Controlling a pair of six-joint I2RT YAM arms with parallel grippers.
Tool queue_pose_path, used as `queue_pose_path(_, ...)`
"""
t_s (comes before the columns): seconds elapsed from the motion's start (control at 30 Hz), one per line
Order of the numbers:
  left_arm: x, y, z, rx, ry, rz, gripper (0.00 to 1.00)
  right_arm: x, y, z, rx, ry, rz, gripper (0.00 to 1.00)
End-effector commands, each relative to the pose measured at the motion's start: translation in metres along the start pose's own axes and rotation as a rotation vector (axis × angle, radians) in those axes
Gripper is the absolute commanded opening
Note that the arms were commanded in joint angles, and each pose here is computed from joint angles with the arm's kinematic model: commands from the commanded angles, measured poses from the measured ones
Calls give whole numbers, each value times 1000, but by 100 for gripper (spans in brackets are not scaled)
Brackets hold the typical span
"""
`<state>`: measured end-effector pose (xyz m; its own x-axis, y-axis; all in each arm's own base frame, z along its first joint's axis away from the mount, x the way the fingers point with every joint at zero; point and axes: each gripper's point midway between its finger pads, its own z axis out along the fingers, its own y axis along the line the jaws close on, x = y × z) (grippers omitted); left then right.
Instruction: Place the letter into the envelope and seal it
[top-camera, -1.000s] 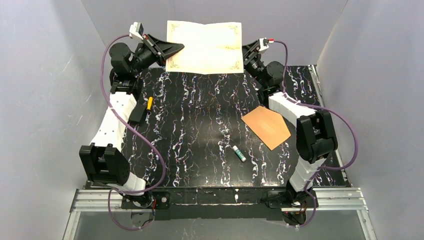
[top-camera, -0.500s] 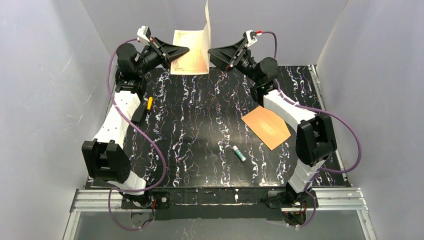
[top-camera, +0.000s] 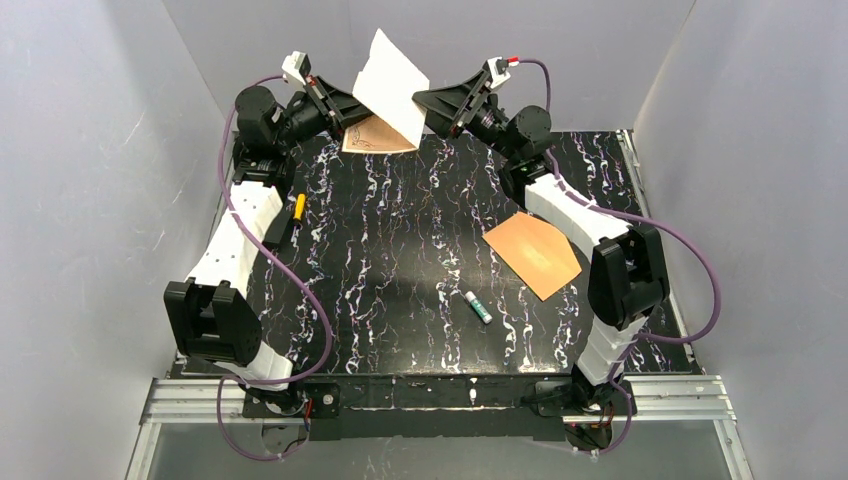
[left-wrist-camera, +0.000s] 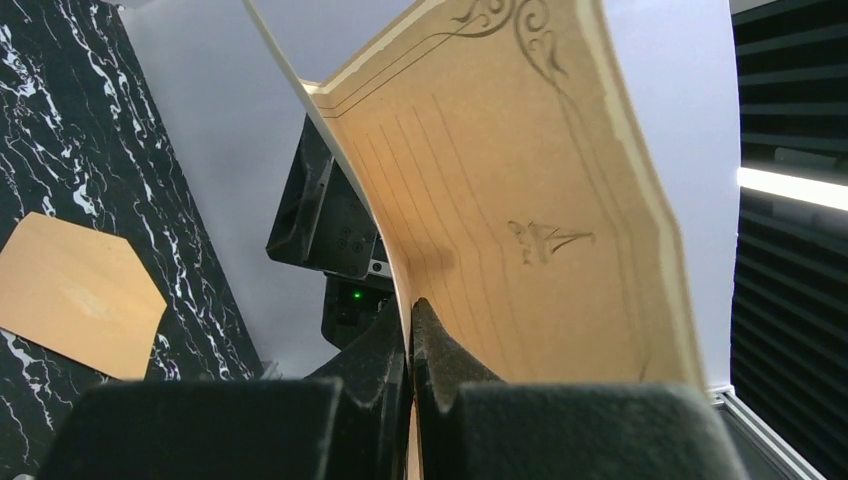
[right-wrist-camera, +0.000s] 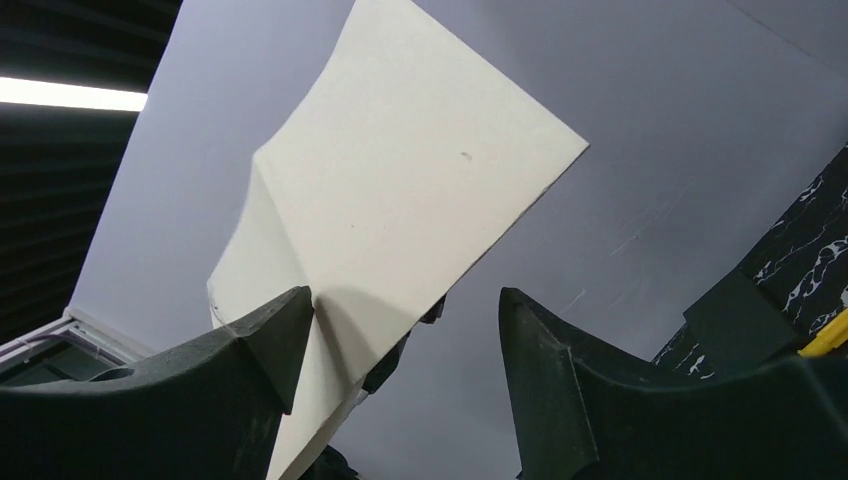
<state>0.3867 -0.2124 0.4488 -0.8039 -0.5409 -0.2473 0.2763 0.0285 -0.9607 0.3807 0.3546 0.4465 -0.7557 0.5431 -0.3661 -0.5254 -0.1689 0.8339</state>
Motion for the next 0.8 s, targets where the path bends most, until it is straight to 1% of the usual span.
queue_pose_path(0.0, 8, -29, -2, 59, 45, 71, 0, 3, 21, 10, -41, 34, -24, 76)
queue_pose_path(0.03, 7, -29, -1, 61, 45, 69, 0, 5, 20, 11, -33, 47, -32, 77)
queue_pose_path(0.1, 7, -33, -1, 70, 48, 71, 0, 5, 23, 10, -32, 48, -43, 82)
queue_pose_path(0.17, 7, -32, -1, 72, 51, 76, 0, 1, 31, 9, -60, 14, -44, 88)
queue_pose_path(0.23, 9, -31, -1, 73, 58, 85, 0, -5, 40, 10, -87, -13, -30, 90)
queue_pose_path(0.33, 11, -33, -3, 82, 70, 112, 0, -9, 49, 13, -127, -21, 23, 89)
queue_pose_path(0.47, 17, -42, -6, 106, 99, 183, 0, -11, 42, 13, -99, -34, 90, 84)
queue_pose_path(0.6, 24, -47, -9, 123, 135, 247, 0, -11, 32, 14, -16, -26, 63, 77)
queue_pose_path(0.77, 31, -44, -13, 126, 160, 279, 0, -15, 35, 13, -28, -43, 61, 53)
